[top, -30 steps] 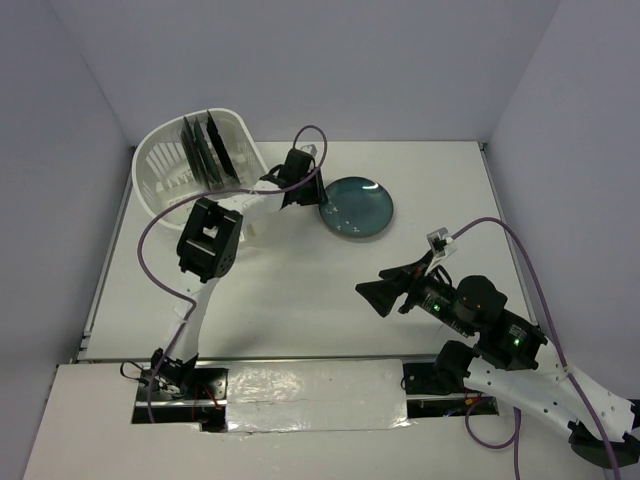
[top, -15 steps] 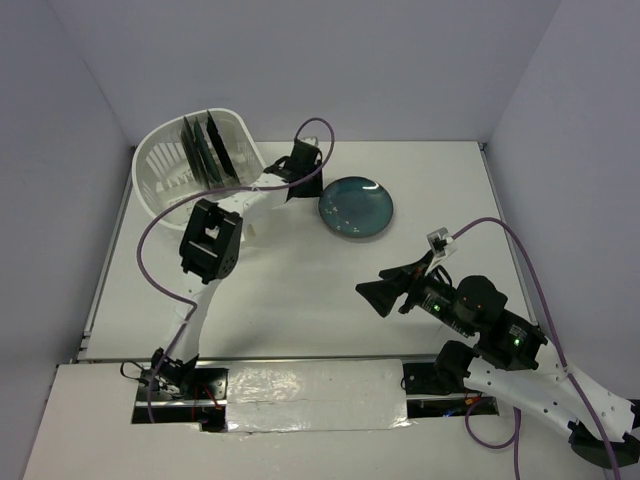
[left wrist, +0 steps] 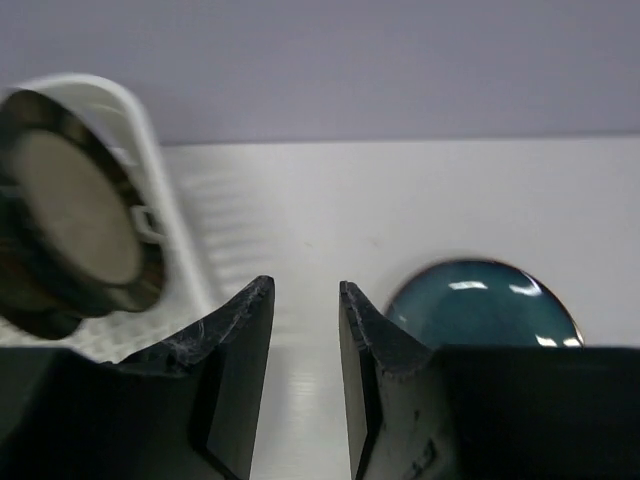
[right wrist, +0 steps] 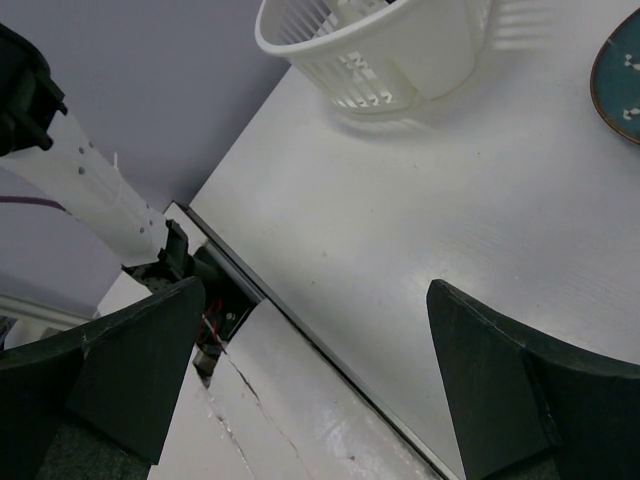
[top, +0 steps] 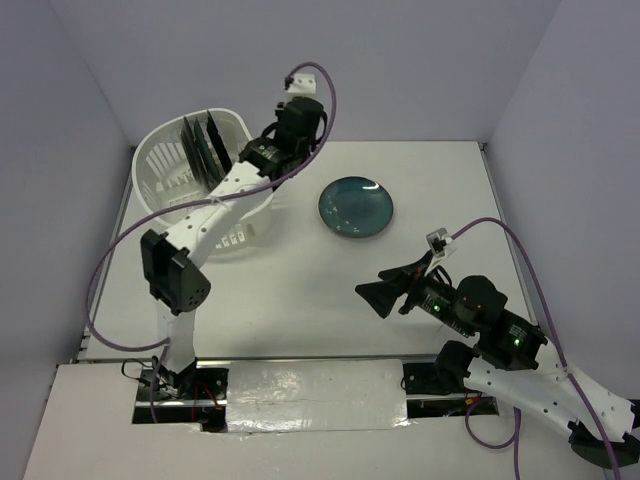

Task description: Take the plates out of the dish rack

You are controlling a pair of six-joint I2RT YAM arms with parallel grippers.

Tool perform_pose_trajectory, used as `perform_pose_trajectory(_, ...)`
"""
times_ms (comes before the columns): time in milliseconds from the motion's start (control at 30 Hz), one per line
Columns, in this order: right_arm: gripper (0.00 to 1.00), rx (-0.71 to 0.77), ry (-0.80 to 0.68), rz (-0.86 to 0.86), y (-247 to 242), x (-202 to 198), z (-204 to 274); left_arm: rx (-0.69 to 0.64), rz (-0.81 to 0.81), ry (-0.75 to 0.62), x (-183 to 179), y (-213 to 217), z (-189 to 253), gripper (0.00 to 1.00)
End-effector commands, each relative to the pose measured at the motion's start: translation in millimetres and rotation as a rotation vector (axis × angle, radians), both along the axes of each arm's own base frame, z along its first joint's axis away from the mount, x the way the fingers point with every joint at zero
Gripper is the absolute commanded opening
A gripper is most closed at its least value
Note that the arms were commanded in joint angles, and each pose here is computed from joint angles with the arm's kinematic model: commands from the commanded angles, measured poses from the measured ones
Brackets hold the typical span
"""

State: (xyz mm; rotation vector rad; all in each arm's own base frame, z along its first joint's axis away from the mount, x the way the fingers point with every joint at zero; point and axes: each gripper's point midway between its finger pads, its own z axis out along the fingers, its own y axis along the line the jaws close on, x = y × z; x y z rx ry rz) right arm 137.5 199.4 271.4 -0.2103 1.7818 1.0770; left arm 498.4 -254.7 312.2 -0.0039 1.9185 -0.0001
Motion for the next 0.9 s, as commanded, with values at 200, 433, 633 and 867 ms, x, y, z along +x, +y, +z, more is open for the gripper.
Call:
perform_pose_trajectory(200, 0.99, 0.035, -0.026, 0.066, 5.4, -11.1, 12.6, 0.001, 0.403, -0.039, 0.8, 172.6, 36.5, 0.39)
perform_pose_trajectory(433, 0.99, 0.041, -0.031, 0.073, 5.2, -12.6, 14.3, 0.172, 0.614, -0.001, 9.7, 228.4, 17.7, 0.4)
perform_pose_trajectory(633, 0.99, 0.038, -0.029, 0.068, 4.7, -12.0, 13.6, 0.241, 0.672, 0.035, 14.0, 250.2, -2.5, 0.42)
perform_pose_trajectory(867, 1.0, 0.035, -0.026, 0.071, 6.3, -11.5, 12.3, 0.232, 0.669, 0.071, 23.2, 266.9, -19.6, 0.42)
